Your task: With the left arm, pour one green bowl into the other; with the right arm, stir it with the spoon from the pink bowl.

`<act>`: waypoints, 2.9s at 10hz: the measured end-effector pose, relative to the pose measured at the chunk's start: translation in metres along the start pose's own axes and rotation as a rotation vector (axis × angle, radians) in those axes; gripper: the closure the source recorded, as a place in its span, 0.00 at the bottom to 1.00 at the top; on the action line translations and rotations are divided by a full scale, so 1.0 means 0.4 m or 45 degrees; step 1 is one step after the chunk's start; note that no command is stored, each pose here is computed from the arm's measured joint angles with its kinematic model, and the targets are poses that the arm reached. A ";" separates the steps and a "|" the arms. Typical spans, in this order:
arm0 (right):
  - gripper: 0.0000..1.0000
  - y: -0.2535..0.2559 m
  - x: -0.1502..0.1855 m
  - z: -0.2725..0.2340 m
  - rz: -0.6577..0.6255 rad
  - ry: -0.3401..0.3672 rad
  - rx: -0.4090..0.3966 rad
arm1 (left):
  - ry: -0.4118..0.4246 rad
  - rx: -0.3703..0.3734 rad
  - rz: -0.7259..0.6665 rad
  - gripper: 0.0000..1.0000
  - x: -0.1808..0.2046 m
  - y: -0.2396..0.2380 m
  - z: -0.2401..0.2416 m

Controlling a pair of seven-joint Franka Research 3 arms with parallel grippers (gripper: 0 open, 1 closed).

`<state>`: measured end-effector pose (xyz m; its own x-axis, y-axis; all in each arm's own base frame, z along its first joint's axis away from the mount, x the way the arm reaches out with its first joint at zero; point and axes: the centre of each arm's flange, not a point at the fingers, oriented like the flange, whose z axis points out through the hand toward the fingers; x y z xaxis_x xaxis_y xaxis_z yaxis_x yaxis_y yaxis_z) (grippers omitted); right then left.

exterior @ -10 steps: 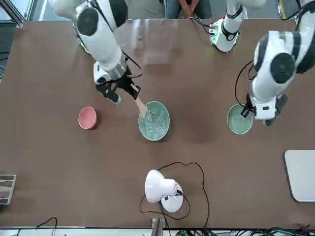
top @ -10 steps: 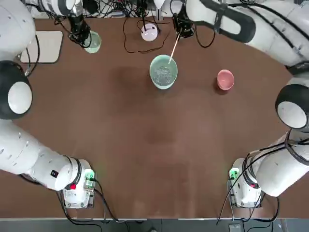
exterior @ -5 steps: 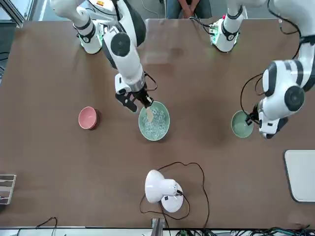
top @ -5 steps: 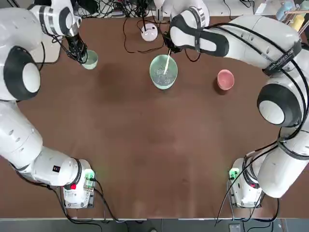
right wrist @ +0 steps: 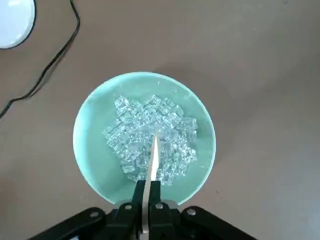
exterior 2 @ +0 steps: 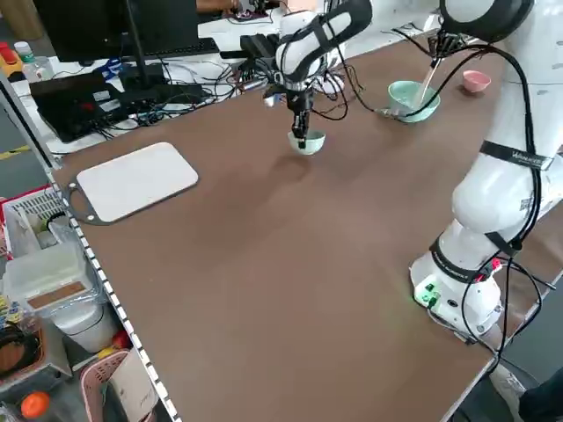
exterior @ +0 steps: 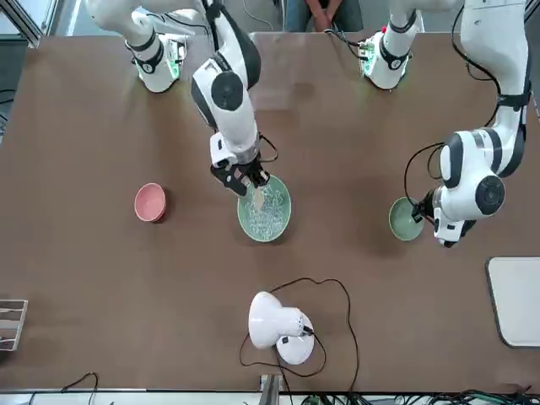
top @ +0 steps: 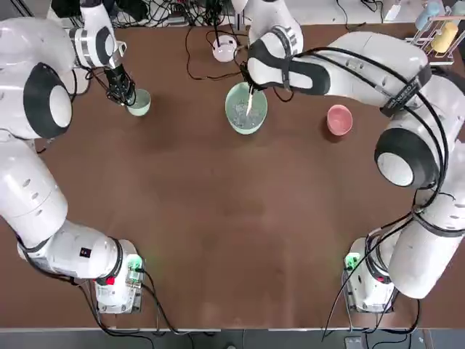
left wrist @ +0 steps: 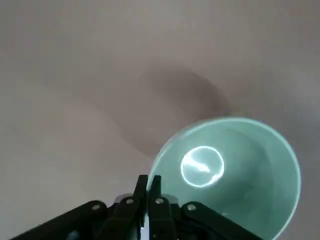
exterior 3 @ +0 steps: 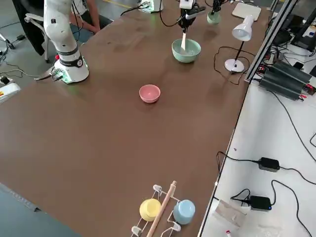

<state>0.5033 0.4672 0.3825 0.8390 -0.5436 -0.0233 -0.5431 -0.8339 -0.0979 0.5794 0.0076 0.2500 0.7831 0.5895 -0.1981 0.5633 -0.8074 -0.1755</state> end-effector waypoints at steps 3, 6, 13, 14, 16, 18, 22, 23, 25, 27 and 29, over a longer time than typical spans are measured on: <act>0.95 -0.033 -0.043 0.008 0.021 0.009 0.011 | -0.003 0.019 0.007 0.94 0.014 0.013 0.060; 0.95 -0.059 -0.016 -0.026 0.075 0.028 0.056 | -0.007 0.017 0.098 0.70 0.016 0.014 0.049; 0.95 -0.017 0.125 0.008 0.139 0.032 -0.023 | 0.100 -0.128 0.167 0.00 0.018 -0.071 -0.455; 0.95 -0.021 0.103 0.013 0.122 0.025 -0.035 | 0.131 -0.168 0.209 0.00 -0.021 -0.104 -0.545; 0.95 -0.037 0.043 0.020 0.082 0.017 -0.044 | 0.205 -0.235 0.242 0.00 -0.094 -0.147 -0.675; 0.95 -0.046 0.017 0.020 0.097 0.016 -0.039 | 0.213 -0.242 0.296 0.00 -0.133 -0.170 -0.755; 0.95 -0.058 0.049 -0.002 0.227 0.042 0.049 | 0.321 -0.260 0.554 0.00 -0.188 -0.178 -0.929; 0.95 -0.054 0.066 -0.003 0.241 0.045 0.050 | 0.330 -0.256 0.628 0.00 -0.209 -0.166 -0.948; 0.95 -0.037 0.111 0.000 0.262 0.047 0.034 | 0.333 -0.208 0.710 0.00 -0.234 -0.128 -0.943; 0.95 -0.025 0.116 0.015 0.256 0.035 -0.016 | 0.343 -0.154 0.741 0.00 -0.241 -0.109 -0.935; 0.95 -0.027 0.096 0.020 0.239 0.026 -0.039 | 0.328 -0.140 0.740 0.00 -0.241 -0.114 -0.933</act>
<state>0.5415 0.4561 0.3746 0.7221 -0.6916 -0.0184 -0.6912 -0.7199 -0.0634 0.5763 -0.0220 0.6369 0.9991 0.0412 0.0091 0.0413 -0.9991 -0.0070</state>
